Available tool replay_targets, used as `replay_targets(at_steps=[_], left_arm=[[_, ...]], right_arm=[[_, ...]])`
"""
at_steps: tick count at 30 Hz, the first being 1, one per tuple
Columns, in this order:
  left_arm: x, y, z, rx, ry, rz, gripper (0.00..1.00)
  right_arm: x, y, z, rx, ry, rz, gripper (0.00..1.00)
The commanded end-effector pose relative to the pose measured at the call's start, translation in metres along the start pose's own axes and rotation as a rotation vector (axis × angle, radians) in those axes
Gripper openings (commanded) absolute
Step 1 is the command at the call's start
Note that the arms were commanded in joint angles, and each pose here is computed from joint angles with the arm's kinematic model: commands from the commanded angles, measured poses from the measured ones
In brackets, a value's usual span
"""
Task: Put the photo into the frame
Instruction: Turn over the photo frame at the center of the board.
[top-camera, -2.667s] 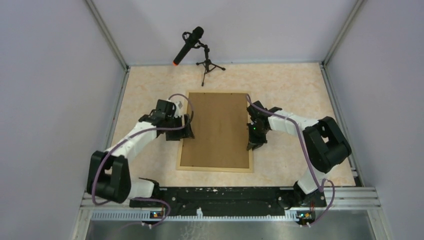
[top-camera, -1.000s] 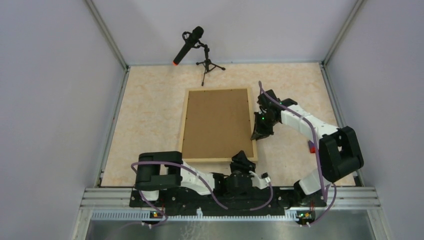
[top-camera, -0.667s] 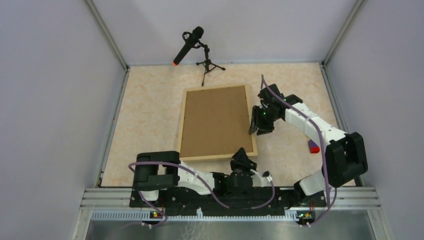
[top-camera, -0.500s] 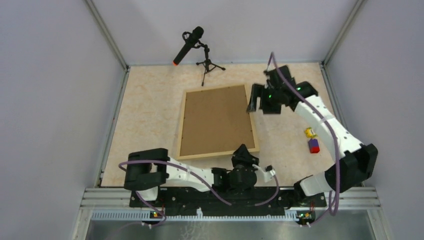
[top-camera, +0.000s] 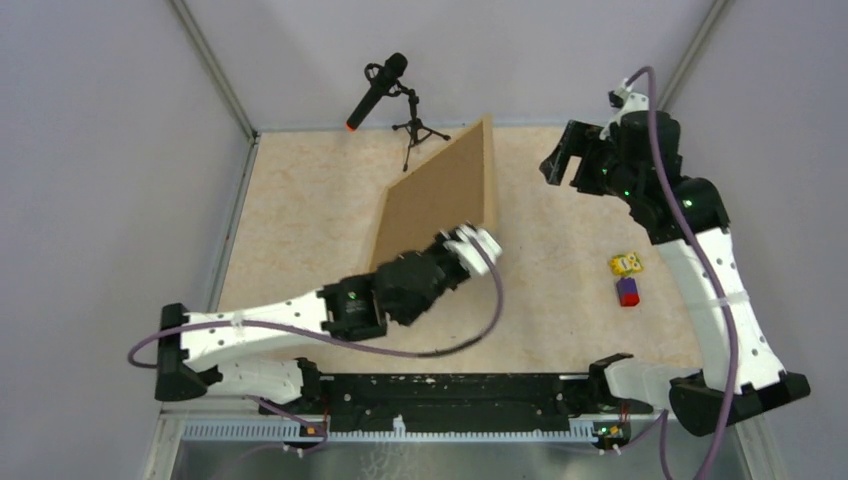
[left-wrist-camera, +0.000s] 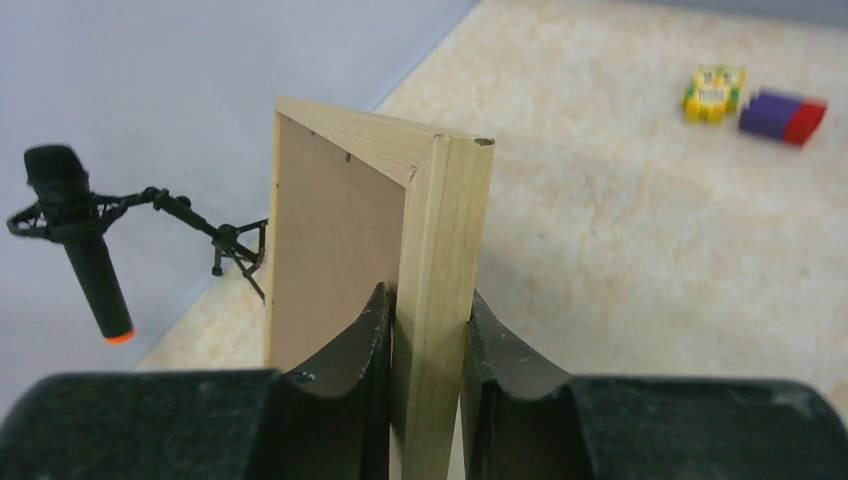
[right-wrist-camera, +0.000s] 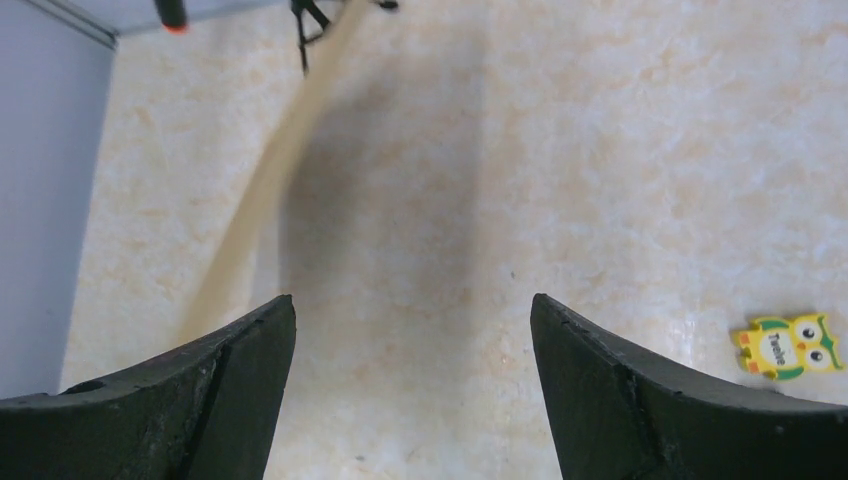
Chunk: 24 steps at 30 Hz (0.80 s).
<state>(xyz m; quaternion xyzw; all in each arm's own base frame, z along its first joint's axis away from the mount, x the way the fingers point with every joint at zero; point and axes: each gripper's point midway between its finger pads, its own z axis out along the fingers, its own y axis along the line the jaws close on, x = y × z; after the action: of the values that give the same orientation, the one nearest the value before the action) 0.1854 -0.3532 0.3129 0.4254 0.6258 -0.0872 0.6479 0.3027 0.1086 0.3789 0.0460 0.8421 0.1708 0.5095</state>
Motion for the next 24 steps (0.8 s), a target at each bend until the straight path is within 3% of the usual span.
replay_targets(at_steps=[1, 5, 12, 21, 24], left_arm=[[-0.055, 0.031, -0.011, 0.142, -0.252, -0.544, 0.0], [-0.067, 0.061, -0.023, 0.159, -0.332, -0.657, 0.0], [-0.09, 0.085, -0.042, 0.125, -0.385, -0.689, 0.0], [-0.064, 0.095, -0.048, 0.106, -0.369, -0.929, 0.0], [-0.04, 0.095, -0.034, 0.114, -0.307, -1.002, 0.0]], right_arm=[[0.033, -0.014, 0.032, 0.041, 0.1, -0.007, 0.85], [0.049, -0.02, 0.043, 0.042, 0.135, 0.002, 0.85], [0.067, -0.021, 0.062, 0.021, 0.185, 0.025, 0.85], [0.074, -0.022, 0.071, 0.015, 0.202, 0.034, 0.85], [0.078, -0.024, 0.073, 0.016, 0.212, 0.035, 0.85]])
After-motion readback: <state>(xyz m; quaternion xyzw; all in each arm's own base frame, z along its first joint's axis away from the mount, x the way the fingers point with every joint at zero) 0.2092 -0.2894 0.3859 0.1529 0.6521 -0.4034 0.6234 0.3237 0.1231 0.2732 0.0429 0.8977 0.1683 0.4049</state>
